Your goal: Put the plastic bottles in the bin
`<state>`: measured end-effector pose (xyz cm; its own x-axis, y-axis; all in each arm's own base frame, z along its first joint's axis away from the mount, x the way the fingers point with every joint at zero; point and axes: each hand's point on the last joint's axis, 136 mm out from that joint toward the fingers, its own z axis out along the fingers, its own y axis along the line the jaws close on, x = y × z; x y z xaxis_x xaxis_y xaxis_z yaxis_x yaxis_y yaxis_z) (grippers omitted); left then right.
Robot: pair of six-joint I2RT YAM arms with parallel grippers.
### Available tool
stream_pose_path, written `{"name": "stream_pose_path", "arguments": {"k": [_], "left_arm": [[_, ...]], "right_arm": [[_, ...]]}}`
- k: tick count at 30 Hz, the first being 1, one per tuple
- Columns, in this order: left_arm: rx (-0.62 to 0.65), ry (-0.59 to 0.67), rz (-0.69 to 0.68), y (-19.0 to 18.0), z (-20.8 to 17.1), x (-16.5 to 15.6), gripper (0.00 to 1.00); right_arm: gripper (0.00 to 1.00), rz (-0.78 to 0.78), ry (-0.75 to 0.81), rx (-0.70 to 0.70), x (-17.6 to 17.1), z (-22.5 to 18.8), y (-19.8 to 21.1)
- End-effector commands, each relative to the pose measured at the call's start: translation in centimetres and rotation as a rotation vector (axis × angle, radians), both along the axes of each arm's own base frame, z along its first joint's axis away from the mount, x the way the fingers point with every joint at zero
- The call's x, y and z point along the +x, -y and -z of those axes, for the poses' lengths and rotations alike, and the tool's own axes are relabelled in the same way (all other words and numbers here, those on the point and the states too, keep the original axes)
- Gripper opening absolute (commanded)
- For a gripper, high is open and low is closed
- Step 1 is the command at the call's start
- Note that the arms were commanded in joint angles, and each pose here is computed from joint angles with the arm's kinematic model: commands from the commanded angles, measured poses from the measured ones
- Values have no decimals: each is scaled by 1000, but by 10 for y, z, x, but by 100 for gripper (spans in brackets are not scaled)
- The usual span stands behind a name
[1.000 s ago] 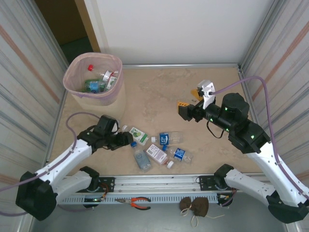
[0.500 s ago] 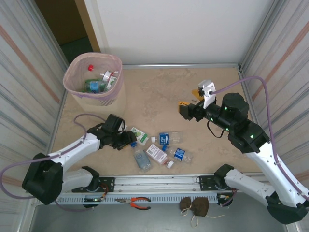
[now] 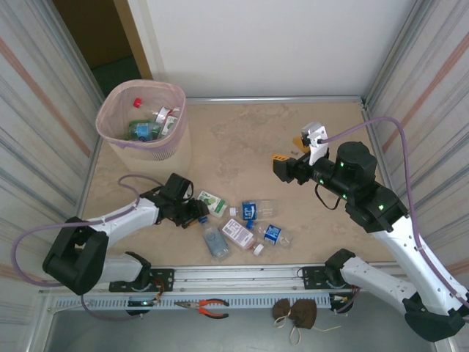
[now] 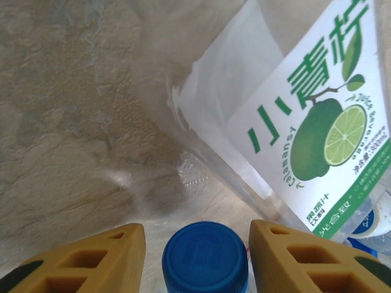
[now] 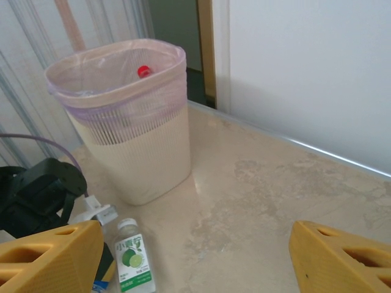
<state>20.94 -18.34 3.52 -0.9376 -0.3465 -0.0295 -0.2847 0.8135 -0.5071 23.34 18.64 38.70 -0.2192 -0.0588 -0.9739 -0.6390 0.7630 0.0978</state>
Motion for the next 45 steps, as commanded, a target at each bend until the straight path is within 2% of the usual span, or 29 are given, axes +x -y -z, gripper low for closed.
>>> {"name": "stream_pose_path", "arguments": {"k": [1,16,22,33,45], "left_arm": [[-10,-16,-11,2,6,-2,47],[-12,-14,-19,1,4,-3,36],[-18,-19,-22,1,4,-4,41],[-32,-27,-26,3,7,-6,39],[-33,12,-25,-3,-9,-11,27]], "right_arm": [[78,12,-1,31,-1,-4,3],[78,19,-4,32,-1,-3,6],[78,18,-3,33,-2,-4,7],[78,24,-6,35,-3,-4,8],[78,26,-6,34,-4,-4,9]]}}
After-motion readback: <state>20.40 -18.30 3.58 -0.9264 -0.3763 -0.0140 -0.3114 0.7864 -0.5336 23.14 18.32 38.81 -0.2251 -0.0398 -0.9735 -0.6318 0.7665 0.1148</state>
